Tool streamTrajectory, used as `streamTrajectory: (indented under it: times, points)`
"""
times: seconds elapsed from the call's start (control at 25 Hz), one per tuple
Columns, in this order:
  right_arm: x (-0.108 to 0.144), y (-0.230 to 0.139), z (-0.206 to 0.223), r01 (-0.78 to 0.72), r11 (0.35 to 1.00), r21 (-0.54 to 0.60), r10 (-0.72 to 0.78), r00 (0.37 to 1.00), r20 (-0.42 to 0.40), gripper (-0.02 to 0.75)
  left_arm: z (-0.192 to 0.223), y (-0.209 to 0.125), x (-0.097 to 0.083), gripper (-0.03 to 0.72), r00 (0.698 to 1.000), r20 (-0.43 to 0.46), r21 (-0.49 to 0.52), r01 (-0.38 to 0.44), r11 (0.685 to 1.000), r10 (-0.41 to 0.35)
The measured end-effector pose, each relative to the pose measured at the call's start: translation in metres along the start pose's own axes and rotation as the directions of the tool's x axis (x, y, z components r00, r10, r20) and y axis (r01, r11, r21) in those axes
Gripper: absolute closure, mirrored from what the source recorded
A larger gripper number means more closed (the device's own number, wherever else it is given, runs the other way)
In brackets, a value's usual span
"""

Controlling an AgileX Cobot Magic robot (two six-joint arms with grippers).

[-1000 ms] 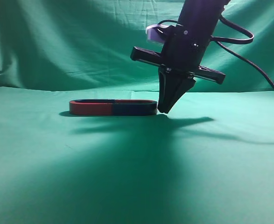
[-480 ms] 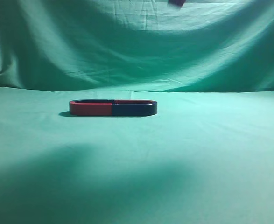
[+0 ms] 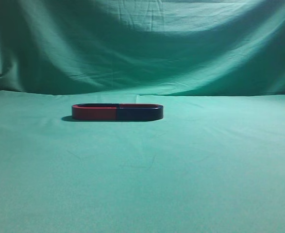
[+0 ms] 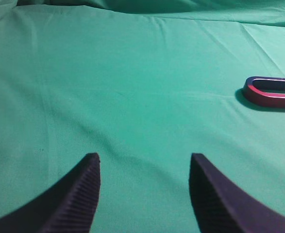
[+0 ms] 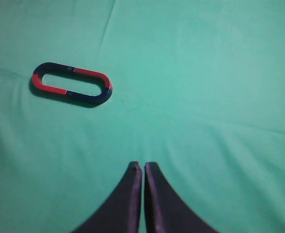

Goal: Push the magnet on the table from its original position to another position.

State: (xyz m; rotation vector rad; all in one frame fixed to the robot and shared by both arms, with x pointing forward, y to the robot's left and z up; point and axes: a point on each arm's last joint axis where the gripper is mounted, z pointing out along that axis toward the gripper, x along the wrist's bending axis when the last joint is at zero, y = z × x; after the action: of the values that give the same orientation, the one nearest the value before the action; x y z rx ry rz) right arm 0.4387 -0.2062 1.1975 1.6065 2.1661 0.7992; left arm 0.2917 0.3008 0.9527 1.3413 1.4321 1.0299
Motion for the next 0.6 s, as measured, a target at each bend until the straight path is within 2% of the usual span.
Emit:
streamTrajectory:
  times: [0.28,0.6]
  points:
    - [-0.011,-0.072,-0.040,-0.018,0.985,-0.169,0.014,1.000,-0.024,0.738,0.000,0.000,0.000,0.289,1.000,0.000,0.000,0.000,1.000,0.000]
    - [-0.023,-0.152,-0.049,-0.021,0.931,-0.365,0.004,0.999,-0.047,0.738,0.000,0.000,0.000,0.289,1.000,0.000,0.000,0.000,1.000,0.000]
